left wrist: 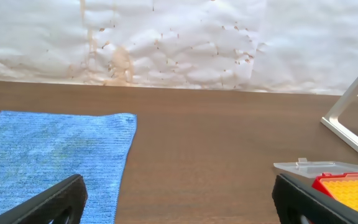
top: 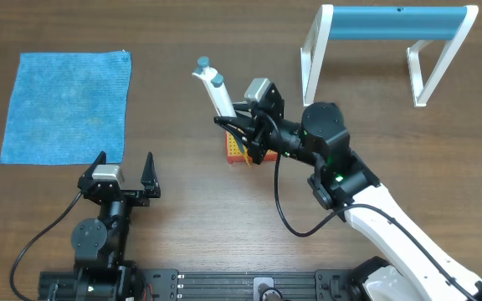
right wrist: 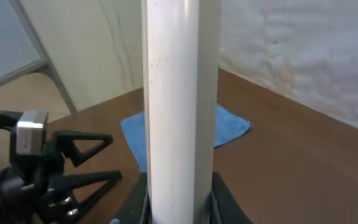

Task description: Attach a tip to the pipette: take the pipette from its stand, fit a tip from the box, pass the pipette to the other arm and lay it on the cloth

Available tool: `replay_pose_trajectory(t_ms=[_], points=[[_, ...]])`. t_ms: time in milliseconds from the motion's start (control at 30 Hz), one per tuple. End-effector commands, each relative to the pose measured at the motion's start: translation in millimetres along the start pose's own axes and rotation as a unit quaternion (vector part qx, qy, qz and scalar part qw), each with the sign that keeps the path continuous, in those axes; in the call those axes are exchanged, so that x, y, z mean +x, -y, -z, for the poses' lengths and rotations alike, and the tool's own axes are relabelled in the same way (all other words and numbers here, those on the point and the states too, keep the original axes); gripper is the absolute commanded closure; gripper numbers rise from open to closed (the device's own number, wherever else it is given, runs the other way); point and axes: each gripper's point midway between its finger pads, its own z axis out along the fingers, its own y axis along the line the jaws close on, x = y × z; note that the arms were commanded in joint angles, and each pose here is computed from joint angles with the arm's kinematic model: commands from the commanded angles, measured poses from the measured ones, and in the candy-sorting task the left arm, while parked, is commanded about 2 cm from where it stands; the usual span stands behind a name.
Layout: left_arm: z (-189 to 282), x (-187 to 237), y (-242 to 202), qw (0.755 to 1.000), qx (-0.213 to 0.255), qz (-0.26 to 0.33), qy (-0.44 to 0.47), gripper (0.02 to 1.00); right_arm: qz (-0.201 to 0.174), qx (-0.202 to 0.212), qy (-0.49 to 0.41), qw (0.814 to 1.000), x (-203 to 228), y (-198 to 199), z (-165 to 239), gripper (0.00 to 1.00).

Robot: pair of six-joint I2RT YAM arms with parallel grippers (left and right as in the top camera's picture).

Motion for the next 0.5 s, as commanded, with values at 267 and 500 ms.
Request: replay_pose_trajectory(t_ms=[267, 500], points=[[0.1, 2.1, 2.6, 1.000, 0.007, -0.006, -0.004, 0.053, -0.006, -0.015, 0.002, 1.000, -7.4, -6.9, 2.5, 0.879], [0.1, 2.1, 2.6, 1.000, 0.007, -0.006, -0.004, 0.053, -0.038, -0.015, 0.002, 0.999, -7.7, -7.0, 2.5, 0.919]])
